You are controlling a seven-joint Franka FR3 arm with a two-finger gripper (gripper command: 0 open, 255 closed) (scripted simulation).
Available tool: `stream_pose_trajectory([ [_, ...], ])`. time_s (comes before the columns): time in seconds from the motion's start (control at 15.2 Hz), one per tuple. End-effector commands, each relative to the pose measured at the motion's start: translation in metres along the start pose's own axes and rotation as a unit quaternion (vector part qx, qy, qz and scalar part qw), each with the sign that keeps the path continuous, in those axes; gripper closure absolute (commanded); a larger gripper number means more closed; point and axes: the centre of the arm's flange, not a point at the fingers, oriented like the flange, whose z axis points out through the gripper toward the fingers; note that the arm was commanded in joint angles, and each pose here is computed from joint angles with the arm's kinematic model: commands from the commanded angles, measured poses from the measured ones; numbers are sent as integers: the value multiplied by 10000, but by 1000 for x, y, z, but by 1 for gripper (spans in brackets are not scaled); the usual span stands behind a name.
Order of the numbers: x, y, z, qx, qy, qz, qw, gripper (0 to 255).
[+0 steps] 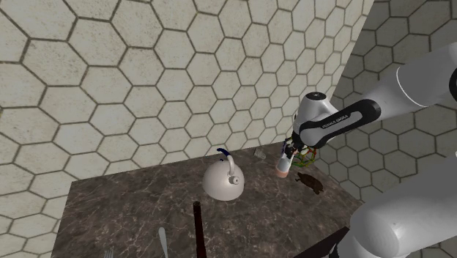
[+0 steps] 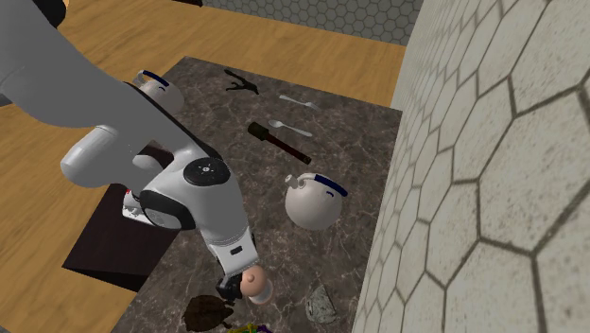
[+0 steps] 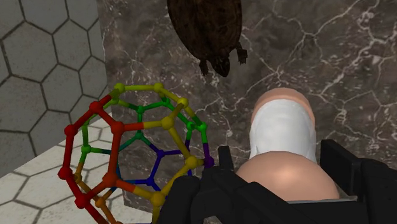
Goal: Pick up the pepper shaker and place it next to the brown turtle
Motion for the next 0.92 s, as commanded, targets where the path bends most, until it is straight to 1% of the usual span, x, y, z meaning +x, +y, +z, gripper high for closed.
stream_pose_trajectory([
  [0.0, 0, 0, 0, 0, 2, 0, 10000, 255],
  [0.2, 0, 0, 0, 0, 2, 0, 10000, 255],
  [0.26, 0, 0, 0, 0, 2, 0, 10000, 0],
  [0.59, 0, 0, 0, 0, 2, 0, 10000, 0],
  [0.86, 0, 0, -50, 0, 2, 0, 10000, 0],
])
